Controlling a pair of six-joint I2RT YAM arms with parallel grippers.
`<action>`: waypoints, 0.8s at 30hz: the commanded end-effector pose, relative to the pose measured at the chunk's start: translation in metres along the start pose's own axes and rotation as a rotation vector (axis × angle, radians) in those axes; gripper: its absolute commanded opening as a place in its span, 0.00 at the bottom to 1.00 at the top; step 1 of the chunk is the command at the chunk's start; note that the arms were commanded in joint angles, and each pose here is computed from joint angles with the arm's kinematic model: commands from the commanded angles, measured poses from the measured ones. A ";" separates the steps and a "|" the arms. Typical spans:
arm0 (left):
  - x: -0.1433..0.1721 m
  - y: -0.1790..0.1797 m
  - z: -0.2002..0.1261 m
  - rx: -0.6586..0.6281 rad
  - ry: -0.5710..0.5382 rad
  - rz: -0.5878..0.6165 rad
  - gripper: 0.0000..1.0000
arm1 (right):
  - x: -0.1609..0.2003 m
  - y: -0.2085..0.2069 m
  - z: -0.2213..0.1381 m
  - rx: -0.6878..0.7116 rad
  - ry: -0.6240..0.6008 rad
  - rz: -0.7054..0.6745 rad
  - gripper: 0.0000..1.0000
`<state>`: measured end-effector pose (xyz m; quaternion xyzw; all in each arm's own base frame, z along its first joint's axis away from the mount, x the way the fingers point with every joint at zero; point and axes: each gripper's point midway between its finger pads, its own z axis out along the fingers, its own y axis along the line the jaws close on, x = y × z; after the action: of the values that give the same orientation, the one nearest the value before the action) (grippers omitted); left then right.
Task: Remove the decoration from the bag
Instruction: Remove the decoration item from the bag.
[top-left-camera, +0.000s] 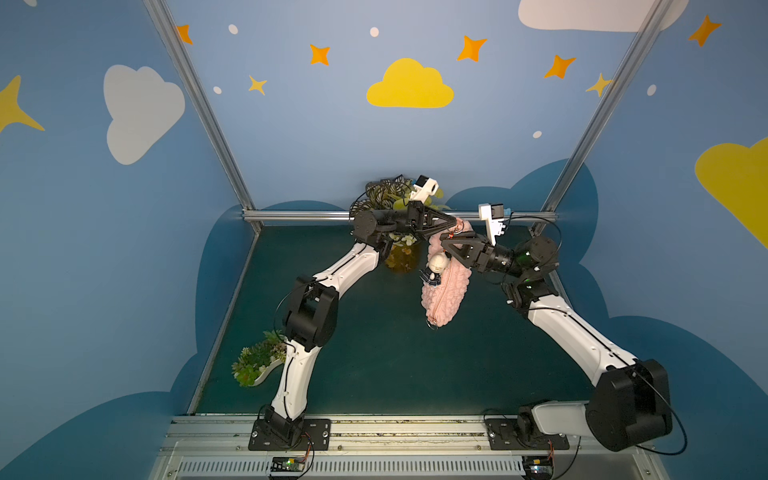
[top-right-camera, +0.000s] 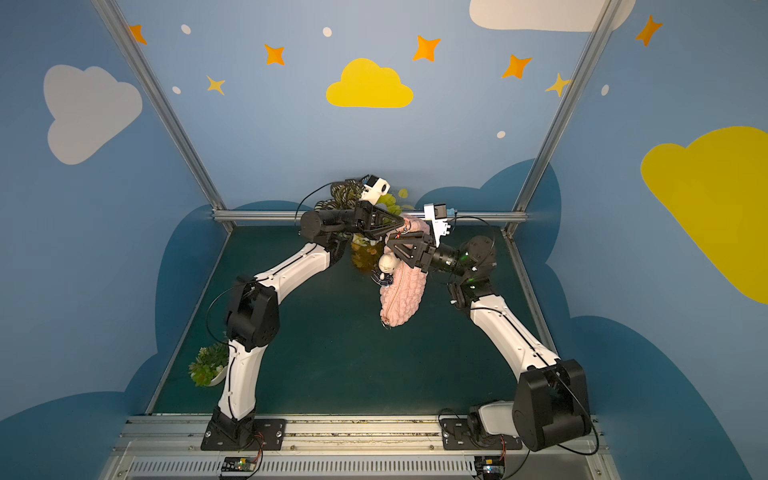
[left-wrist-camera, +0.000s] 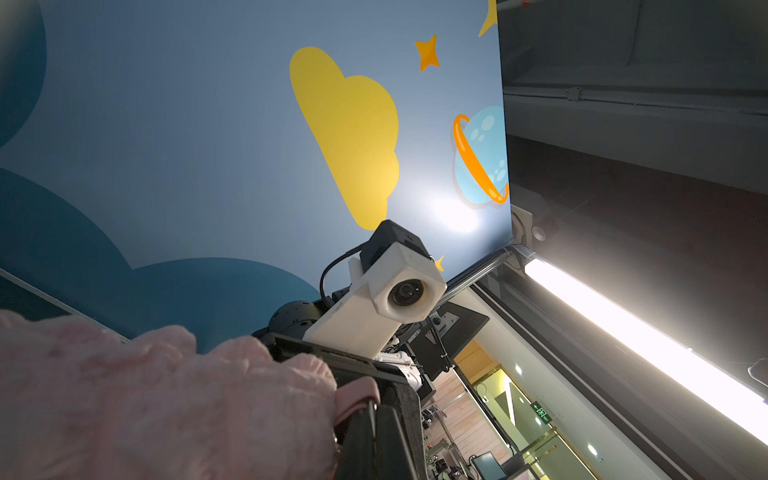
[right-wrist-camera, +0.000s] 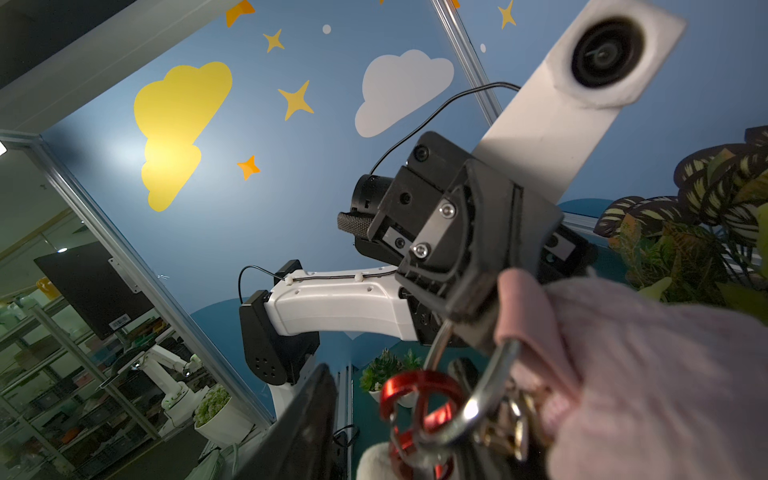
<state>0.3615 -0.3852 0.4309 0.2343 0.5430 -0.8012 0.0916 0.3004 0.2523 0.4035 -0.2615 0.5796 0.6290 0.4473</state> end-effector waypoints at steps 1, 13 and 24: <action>-0.005 -0.027 0.005 0.062 -0.021 0.096 0.02 | 0.000 0.010 -0.002 -0.035 0.001 -0.038 0.48; -0.006 -0.027 0.004 0.062 -0.024 0.096 0.02 | 0.004 0.012 -0.006 -0.030 0.003 -0.035 0.43; -0.008 -0.031 0.004 0.064 -0.020 0.109 0.02 | -0.001 0.010 -0.015 0.005 -0.032 -0.033 0.40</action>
<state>0.3629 -0.3874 0.4309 0.2343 0.5425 -0.8020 0.0872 0.2951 0.2433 0.3928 -0.2516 0.5862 0.6269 0.4473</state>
